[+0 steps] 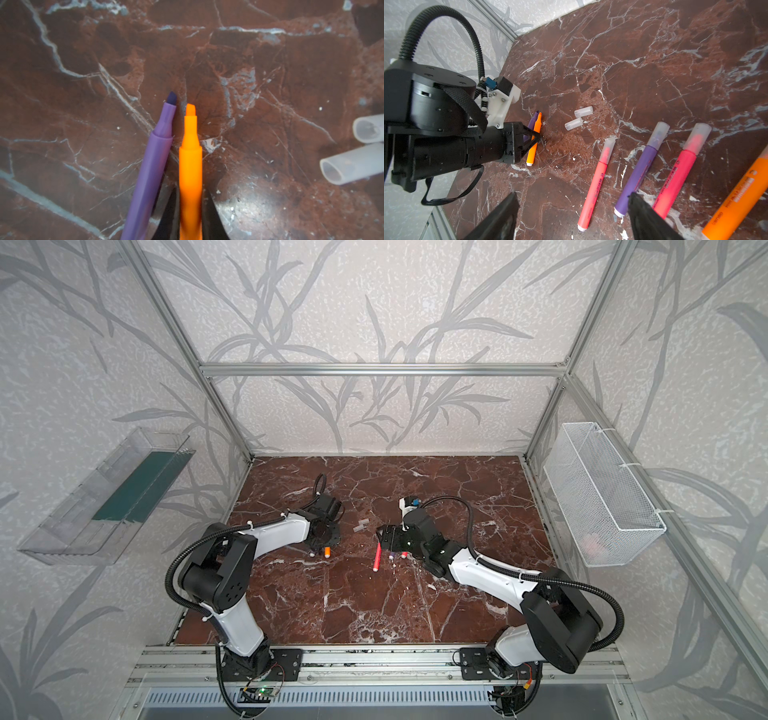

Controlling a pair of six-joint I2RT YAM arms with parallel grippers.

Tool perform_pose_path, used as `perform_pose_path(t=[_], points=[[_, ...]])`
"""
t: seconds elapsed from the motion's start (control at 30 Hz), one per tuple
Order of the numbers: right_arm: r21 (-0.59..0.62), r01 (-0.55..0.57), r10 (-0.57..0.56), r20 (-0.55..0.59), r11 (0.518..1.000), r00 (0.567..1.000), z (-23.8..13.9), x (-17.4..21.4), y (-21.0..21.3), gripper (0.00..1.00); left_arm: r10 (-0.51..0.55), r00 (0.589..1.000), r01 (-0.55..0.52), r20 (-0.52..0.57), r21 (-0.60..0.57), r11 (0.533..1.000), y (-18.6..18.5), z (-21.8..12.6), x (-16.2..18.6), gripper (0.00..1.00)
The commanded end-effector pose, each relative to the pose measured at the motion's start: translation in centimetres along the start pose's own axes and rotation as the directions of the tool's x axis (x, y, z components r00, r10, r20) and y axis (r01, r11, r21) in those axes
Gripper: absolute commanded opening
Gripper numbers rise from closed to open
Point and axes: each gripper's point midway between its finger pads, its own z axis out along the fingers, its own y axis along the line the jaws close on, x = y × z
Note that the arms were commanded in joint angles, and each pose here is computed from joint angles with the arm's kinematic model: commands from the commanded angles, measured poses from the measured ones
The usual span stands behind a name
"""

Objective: Insert the pens into the pen caps
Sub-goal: 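Close the left gripper on the thin orange marker, then lift the orange marker with the left gripper while the right moves over the caps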

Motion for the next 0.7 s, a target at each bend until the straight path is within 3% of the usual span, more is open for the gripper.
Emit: perform_pose_path(t=[0.0,0.23,0.33,0.5,0.67], points=[[-0.008,0.011,-0.011,-0.006,1.000,1.000,0.9,-0.6,0.6,0.82,0.012,0.998,-0.014,-0.057,-0.035,0.999,0.7,0.9,1.6,0.10],[0.051,0.055,-0.050,-0.103,0.997,0.993,5.2,0.9,1.3,0.81,-0.005,1.000,0.005,-0.009,0.026,1.000,0.5,-1.3,1.2,0.00],[0.099,0.074,-0.054,-0.191,0.992,0.980,7.9,2.1,1.4,0.75,-0.015,1.000,0.014,0.025,0.074,0.997,0.3,-3.7,0.7,0.00],[0.218,0.170,-0.106,-0.277,0.961,0.955,11.2,3.4,0.9,0.66,-0.034,0.994,0.016,0.106,0.170,0.985,0.2,-8.2,0.1,0.00],[0.320,0.251,-0.147,-0.315,0.914,0.938,13.8,3.8,0.1,0.65,-0.054,0.983,0.011,0.177,0.238,0.971,0.5,-11.4,0.2,0.00]])
